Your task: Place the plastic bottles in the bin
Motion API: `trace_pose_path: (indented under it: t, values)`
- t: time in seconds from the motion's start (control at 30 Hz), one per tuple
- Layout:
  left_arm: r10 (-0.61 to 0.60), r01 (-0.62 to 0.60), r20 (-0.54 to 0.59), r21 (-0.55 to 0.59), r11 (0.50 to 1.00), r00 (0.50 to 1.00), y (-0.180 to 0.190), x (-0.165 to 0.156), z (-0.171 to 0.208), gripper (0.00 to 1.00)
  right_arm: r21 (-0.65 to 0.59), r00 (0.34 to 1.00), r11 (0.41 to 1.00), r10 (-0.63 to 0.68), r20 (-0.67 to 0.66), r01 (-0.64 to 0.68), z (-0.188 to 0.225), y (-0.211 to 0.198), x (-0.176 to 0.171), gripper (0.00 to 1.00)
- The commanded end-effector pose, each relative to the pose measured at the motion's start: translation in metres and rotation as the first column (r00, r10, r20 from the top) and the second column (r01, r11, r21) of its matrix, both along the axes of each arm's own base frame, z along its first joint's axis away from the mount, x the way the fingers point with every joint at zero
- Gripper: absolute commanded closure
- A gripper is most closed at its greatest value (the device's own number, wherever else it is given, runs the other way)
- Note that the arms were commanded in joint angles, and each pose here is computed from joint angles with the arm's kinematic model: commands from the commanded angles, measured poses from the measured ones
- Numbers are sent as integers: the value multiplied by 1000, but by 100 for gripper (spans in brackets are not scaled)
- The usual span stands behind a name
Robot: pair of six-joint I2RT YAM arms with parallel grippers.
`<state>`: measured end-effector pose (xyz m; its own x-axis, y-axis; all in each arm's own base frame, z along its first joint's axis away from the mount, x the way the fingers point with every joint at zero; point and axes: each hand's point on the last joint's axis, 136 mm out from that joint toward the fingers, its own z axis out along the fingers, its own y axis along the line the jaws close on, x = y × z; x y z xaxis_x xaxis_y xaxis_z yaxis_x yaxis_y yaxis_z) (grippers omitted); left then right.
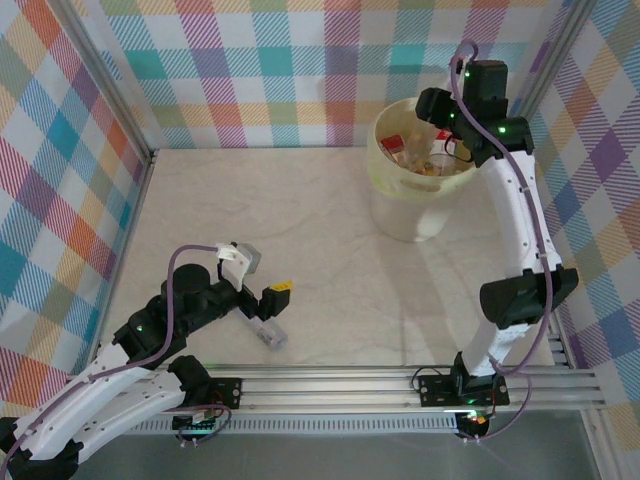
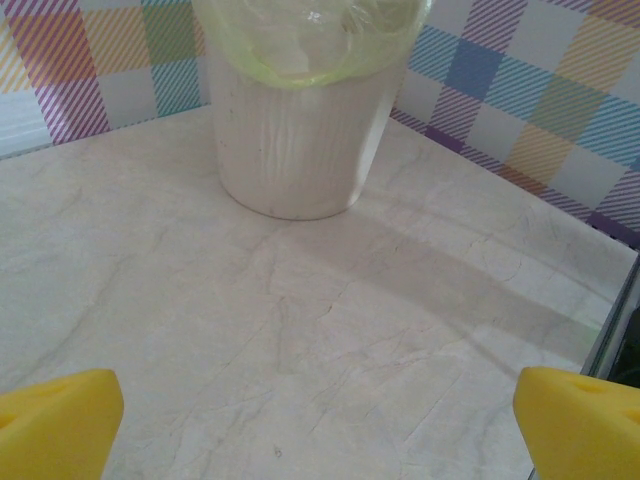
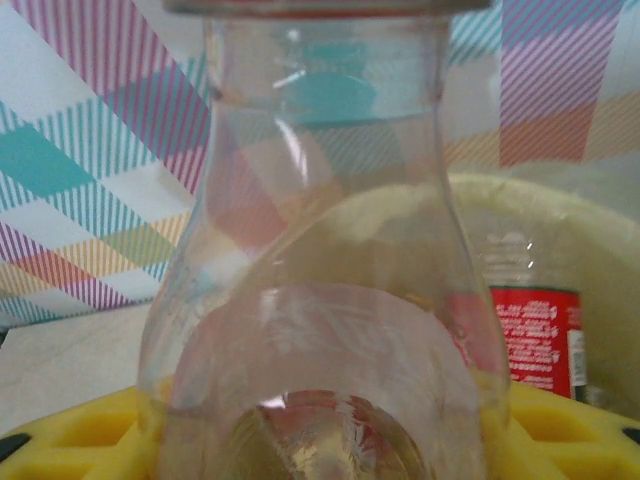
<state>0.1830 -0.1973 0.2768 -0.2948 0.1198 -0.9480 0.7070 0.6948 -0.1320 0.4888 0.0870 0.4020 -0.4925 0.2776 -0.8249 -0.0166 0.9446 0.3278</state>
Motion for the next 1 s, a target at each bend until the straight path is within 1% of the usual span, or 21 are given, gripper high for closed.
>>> trace_pose_path:
  t: [0.0, 0.23, 0.4, 0.43, 0.57, 0.6, 0.67, 0.73, 0.83, 0.97]
  values:
    - [-18, 18, 22, 0, 1000, 1000, -4, -2, 5, 0, 91, 997, 994, 63, -48, -58, -8, 16, 4, 42]
    - [-16, 16, 11, 15, 1000, 1000, -4, -1, 2, 0, 163, 981, 985, 88, -174, -60, -45, 25, 21, 40]
    - [-12, 12, 10, 19, 1000, 1000, -3, 0, 2, 0, 141, 970, 990, 52, -238, -19, -64, 20, 23, 37]
    - [-12, 12, 10, 20, 1000, 1000, -4, 0, 2, 0, 130, 969, 992, 36, -243, -4, -65, 16, 23, 35]
    - [-12, 12, 5, 23, 1000, 1000, -4, 1, 0, 0, 100, 971, 995, 2, -238, 22, -57, 8, 17, 20]
    - [-13, 13, 6, 23, 1000, 1000, -5, 1, 0, 0, 90, 972, 996, -4, -234, 26, -55, 6, 16, 17]
    - [-13, 13, 4, 24, 1000, 1000, -5, 1, 0, 0, 68, 976, 997, -17, -219, 32, -46, 1, 11, 16]
    - [-13, 12, 3, 25, 1000, 1000, -5, 1, 0, 0, 38, 977, 998, -45, -208, 53, -39, -7, 6, 16]
    - [-12, 12, 4, 24, 1000, 1000, -5, 1, 0, 0, -29, 972, 992, -123, -199, 120, -33, -26, -2, 17]
    - [-12, 12, 1, 27, 1000, 1000, -5, 2, -1, 0, -58, 971, 987, -157, -181, 149, -27, -34, -6, 30]
